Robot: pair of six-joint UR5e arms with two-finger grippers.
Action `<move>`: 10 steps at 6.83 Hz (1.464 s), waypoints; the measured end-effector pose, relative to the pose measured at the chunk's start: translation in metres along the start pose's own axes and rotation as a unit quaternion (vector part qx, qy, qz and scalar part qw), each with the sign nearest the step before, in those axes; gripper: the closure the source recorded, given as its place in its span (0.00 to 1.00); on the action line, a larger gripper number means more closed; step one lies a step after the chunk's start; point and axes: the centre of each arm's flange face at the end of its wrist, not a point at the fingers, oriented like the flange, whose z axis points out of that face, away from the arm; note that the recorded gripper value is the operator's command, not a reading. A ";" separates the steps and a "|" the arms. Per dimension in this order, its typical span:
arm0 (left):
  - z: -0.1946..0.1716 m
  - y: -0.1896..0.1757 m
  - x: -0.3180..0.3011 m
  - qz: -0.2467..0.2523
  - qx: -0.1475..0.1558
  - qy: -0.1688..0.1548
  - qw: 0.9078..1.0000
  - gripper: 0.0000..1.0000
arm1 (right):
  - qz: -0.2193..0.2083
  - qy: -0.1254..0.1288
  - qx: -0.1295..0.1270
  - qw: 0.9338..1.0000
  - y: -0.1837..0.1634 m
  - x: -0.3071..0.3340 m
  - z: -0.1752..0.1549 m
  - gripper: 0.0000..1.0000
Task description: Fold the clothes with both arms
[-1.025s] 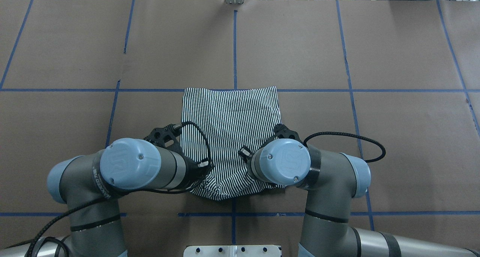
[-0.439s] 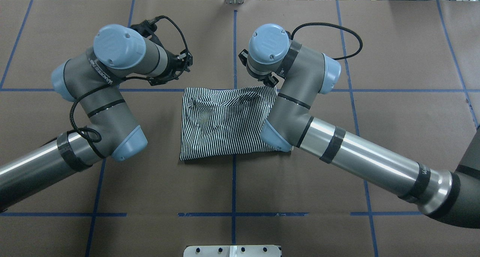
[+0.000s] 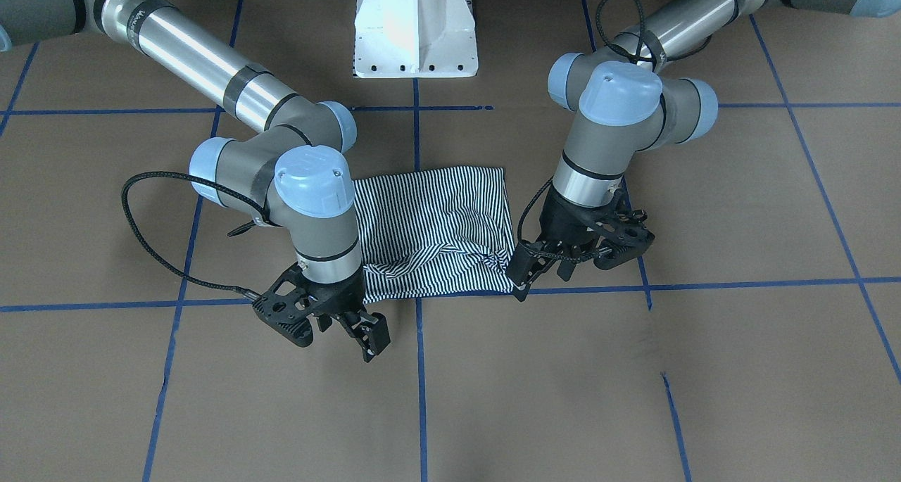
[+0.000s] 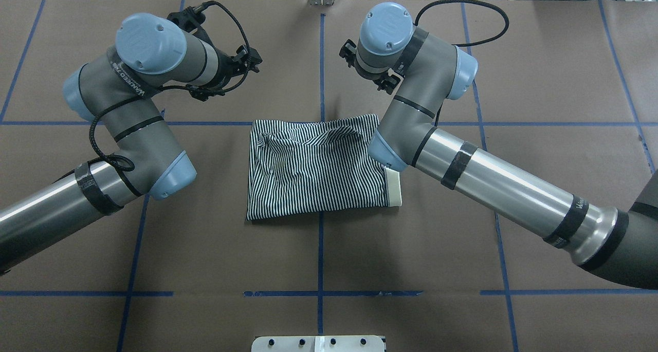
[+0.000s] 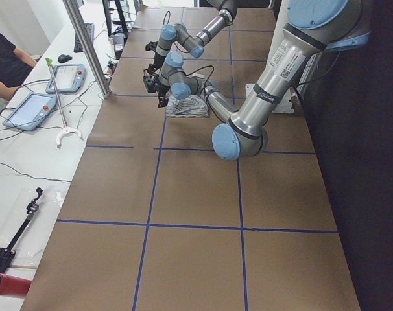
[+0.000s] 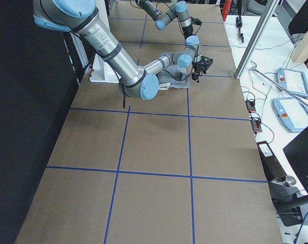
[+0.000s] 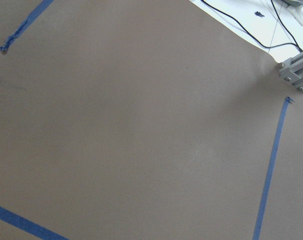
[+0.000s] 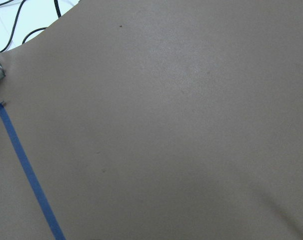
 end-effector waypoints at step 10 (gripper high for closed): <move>0.053 0.085 -0.005 0.031 -0.034 -0.040 0.998 0.32 | -0.011 -0.021 -0.076 0.997 -0.139 0.080 -0.066 0.00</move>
